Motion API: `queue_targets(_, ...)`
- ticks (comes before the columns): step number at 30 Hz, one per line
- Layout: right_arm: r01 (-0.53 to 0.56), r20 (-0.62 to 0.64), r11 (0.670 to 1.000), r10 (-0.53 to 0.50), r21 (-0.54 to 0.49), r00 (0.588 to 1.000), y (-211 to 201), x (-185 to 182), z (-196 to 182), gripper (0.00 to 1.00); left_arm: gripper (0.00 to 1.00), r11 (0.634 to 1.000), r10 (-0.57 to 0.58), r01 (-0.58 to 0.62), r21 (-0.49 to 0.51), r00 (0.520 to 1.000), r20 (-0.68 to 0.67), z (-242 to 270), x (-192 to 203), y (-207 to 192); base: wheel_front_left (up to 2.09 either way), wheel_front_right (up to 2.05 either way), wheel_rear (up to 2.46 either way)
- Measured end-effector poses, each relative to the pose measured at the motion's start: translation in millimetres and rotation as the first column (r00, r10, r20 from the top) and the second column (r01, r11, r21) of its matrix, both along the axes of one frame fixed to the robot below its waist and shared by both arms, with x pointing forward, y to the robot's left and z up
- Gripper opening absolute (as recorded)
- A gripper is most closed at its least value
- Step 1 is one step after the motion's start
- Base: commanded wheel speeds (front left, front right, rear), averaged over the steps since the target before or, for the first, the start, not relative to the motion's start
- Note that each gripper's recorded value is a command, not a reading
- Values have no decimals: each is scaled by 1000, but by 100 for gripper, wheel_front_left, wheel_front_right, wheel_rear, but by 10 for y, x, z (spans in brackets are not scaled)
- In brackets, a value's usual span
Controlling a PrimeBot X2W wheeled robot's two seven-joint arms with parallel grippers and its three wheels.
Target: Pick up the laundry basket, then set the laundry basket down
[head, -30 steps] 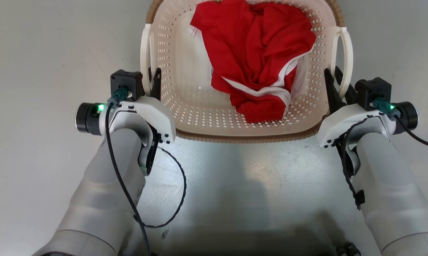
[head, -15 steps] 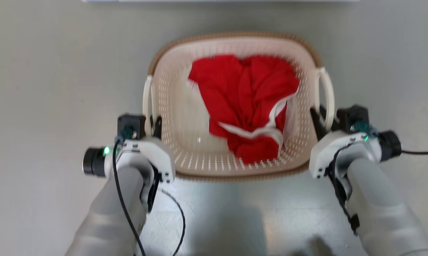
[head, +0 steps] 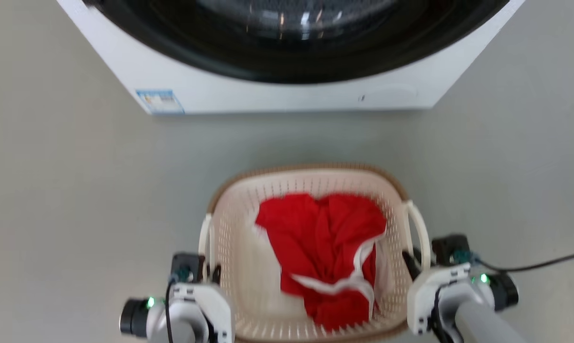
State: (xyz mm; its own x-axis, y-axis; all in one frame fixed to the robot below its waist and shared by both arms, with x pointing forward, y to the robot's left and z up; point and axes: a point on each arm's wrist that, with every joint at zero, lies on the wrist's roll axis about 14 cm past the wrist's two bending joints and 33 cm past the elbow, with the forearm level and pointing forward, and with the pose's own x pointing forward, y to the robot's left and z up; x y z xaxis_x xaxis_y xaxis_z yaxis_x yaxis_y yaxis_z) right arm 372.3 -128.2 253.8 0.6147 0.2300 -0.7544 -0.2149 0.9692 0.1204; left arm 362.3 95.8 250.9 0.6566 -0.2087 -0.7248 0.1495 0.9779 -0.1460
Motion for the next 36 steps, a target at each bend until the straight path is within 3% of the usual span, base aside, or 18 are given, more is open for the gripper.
queue_targets(20, 22, 30, 999, -23, 34, 999, 31, -1010, 479, 0, 0, 996, -88, 86, 31, 994, 63, 456, -974, -71, 0, 0, 0)
queue_targets(36, 18, 24, 999, -19, 39, 1000, 57, -1122, 507, 0, 0, 995, -90, 87, 49, 994, 55, 449, -1088, -53, 0, 0, 0)
